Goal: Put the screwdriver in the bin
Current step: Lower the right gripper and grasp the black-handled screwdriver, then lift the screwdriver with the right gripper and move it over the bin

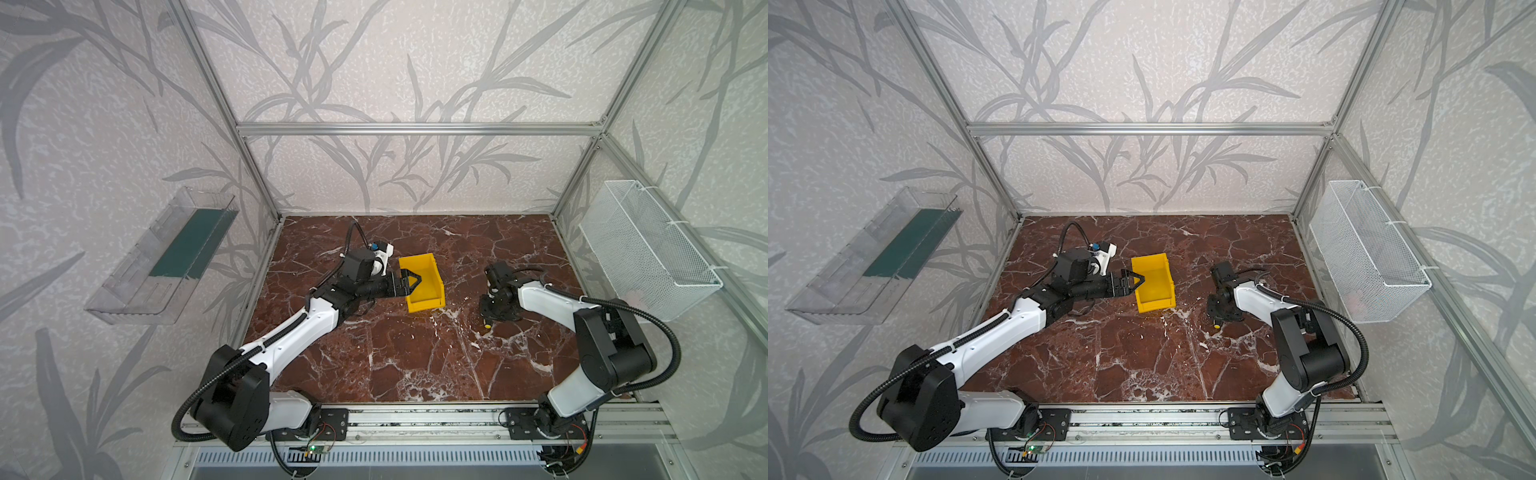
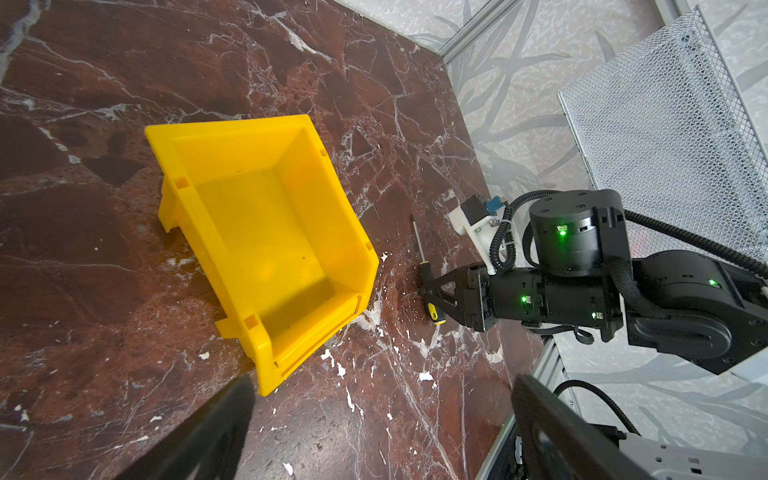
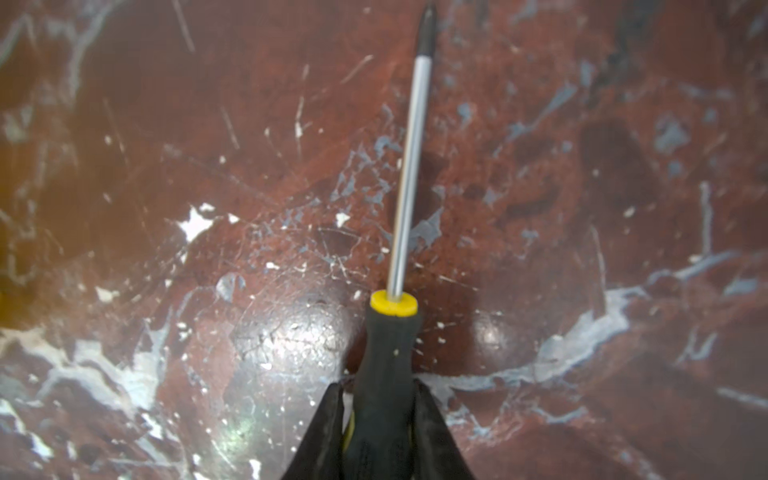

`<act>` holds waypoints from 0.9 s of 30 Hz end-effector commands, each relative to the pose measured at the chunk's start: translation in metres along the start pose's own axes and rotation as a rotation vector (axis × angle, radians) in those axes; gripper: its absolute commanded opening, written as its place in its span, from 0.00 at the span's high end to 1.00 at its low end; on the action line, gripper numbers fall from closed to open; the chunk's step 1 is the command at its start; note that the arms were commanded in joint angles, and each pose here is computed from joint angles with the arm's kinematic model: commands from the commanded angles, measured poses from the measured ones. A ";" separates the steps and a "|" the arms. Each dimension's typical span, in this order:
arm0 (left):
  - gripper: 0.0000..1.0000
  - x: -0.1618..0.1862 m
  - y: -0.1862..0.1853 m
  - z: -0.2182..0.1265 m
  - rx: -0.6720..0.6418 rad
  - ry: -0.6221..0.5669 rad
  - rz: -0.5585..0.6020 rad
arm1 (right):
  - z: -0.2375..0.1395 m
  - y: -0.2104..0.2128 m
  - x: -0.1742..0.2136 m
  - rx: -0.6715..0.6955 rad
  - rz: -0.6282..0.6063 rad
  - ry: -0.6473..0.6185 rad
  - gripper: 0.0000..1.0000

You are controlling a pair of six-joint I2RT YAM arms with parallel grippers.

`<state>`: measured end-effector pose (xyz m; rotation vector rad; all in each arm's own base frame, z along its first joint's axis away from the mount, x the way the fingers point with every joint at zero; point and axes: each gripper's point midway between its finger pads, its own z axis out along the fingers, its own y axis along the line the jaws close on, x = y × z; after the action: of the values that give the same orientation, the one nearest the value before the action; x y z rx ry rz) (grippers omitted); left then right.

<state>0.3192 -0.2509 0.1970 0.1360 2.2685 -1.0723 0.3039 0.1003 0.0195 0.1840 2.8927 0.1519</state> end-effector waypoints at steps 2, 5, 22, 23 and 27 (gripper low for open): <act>0.01 -0.008 -0.006 -0.001 0.003 -0.013 0.008 | -0.035 0.016 -0.019 -0.002 -0.164 -0.077 0.91; 0.01 -0.009 -0.003 -0.002 -0.013 -0.017 0.007 | -0.064 0.033 -0.033 -0.008 -0.270 -0.157 0.93; 0.01 -0.012 0.043 -0.063 -0.275 -0.112 0.015 | -0.127 0.207 -0.075 -0.188 -0.920 -0.455 0.93; 0.01 -0.008 0.050 -0.064 -0.272 -0.120 -0.010 | -0.126 0.212 -0.073 -0.202 -0.943 -0.446 0.93; 0.01 -0.004 0.055 -0.059 -0.206 -0.127 -0.091 | -0.097 0.221 -0.061 -0.175 -1.033 -0.354 0.93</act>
<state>0.3109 -0.1684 0.1961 -0.0684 2.2706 -0.7865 0.3724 0.2930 0.1670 -1.0073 2.2502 0.1693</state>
